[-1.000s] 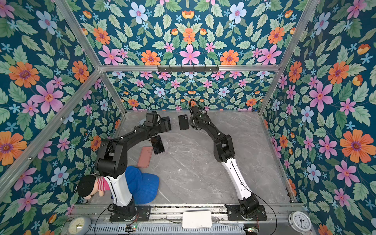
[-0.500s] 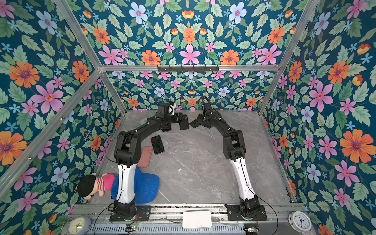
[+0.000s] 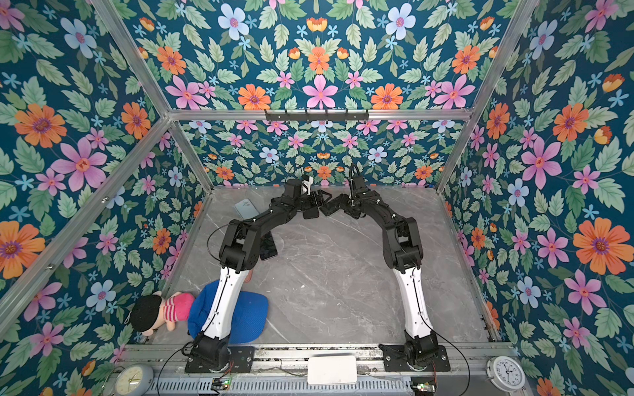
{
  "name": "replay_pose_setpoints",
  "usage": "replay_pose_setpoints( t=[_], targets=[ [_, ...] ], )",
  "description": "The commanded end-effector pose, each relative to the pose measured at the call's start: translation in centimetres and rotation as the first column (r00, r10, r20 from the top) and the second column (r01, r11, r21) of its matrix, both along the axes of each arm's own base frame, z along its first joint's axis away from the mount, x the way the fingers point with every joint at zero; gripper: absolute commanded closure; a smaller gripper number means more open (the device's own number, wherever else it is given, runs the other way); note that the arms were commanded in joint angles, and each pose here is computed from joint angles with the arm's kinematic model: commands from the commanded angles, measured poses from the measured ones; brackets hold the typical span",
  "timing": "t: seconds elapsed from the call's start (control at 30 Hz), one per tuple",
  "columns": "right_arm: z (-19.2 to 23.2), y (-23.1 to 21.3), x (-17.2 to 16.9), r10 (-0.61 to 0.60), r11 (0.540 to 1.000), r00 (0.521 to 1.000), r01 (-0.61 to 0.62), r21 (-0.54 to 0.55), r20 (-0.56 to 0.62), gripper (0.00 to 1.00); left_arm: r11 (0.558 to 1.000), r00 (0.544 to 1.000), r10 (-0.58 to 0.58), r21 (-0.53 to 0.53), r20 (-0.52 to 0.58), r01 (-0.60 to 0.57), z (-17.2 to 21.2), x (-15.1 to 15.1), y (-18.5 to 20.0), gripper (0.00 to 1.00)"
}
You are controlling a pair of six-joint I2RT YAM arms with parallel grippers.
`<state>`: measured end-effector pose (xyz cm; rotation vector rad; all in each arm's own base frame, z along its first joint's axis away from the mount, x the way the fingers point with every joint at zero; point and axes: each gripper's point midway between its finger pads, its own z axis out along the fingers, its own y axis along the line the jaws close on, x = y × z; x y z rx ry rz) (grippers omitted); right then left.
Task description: Put the phone into the phone case
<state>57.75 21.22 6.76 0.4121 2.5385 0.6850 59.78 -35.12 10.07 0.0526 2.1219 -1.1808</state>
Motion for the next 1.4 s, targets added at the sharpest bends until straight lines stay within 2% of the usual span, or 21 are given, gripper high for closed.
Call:
replay_pose_setpoints(
  t=[0.0, 0.27, 0.53, 1.0, 1.37],
  targets=[
    [0.7, 0.1, 0.2, -0.018, 0.999, 1.000, 0.017, 0.038, 0.011, 0.26, 0.996, 0.999, 0.041, -0.084, -0.031, -0.044, -0.1, 1.2, 0.0, 0.17],
    [0.2, 0.0, 0.2, -0.033, 0.996, 0.999, 0.033, 0.082, 0.000, 0.27, 0.991, 0.988, 0.122, -0.047, -0.091, -0.126, -2.5, 2.3, 0.8, 0.18],
    [0.0, 0.5, 0.7, -0.053, 0.991, 0.999, 0.053, 0.125, -0.004, 0.28, 0.992, 0.984, 0.119, -0.016, -0.134, -0.122, -3.8, 2.1, 0.2, 0.22],
    [-0.6, 0.0, 0.8, -0.070, 0.992, 0.997, 0.071, 0.107, -0.008, 0.28, 0.999, 0.981, 0.039, 0.044, -0.191, -0.031, -4.5, -0.6, -1.4, 0.24],
    [-1.6, -0.8, -0.1, -0.051, 0.998, 0.998, 0.052, 0.030, -0.036, 0.28, 0.998, 0.979, -0.061, 0.014, -0.195, 0.065, -3.2, -3.6, -4.5, 0.25]
  ],
)
